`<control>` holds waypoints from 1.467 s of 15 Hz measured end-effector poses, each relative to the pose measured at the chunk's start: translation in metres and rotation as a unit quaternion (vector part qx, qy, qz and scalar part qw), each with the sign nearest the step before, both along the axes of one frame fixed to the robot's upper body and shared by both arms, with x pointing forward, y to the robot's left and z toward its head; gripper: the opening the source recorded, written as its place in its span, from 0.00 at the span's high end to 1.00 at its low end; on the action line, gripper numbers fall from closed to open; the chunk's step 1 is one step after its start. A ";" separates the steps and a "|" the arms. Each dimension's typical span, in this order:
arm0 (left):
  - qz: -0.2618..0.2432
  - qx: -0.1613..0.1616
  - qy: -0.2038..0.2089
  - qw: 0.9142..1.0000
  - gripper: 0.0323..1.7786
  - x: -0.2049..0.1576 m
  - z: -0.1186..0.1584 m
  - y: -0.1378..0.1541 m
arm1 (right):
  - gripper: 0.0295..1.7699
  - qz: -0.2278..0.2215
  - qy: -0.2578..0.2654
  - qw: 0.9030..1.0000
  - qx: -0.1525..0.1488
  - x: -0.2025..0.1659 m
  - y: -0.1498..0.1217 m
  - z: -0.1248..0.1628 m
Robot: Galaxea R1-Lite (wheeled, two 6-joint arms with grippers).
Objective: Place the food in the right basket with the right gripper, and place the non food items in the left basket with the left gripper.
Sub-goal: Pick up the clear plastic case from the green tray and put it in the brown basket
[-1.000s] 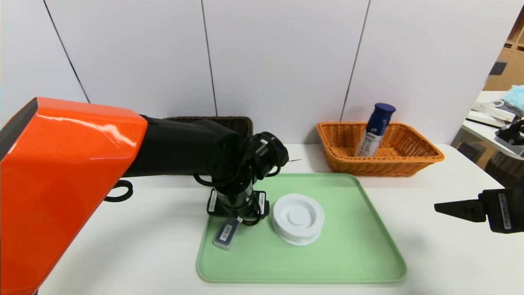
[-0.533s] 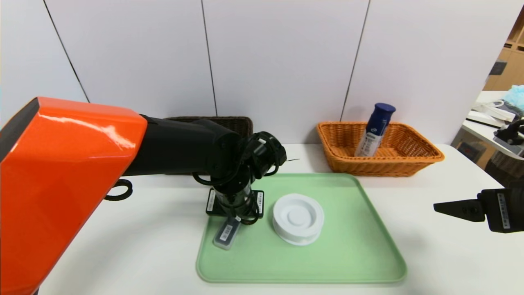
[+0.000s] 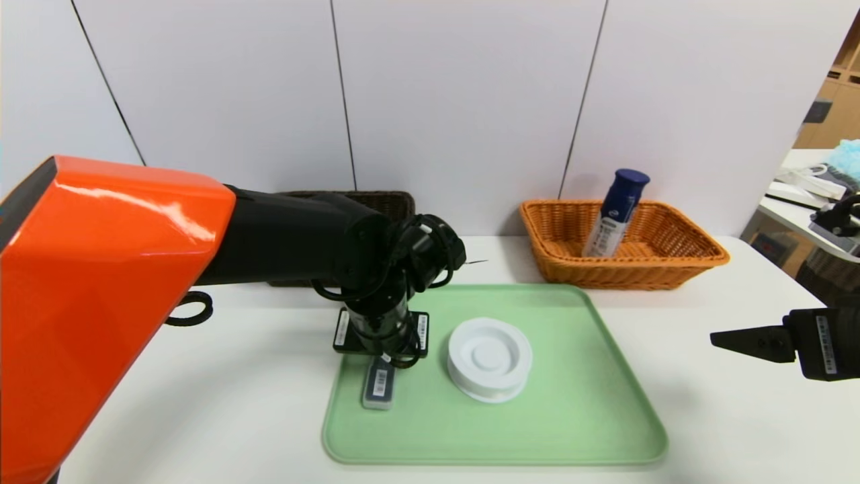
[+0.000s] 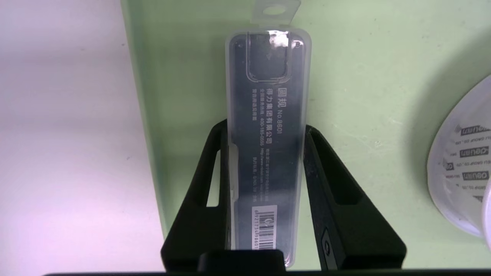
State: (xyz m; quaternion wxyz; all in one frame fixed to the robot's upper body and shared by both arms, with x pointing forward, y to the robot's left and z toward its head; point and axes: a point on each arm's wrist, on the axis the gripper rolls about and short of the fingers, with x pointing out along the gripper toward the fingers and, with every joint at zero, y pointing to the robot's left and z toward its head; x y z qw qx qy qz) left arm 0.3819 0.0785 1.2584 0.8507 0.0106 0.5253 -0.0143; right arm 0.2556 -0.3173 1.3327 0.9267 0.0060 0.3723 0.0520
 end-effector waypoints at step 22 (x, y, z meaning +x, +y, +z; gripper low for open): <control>0.059 -0.116 -0.293 0.947 0.69 0.012 0.160 0.057 | 0.04 0.002 -0.004 1.000 0.001 -0.008 -0.001 -0.001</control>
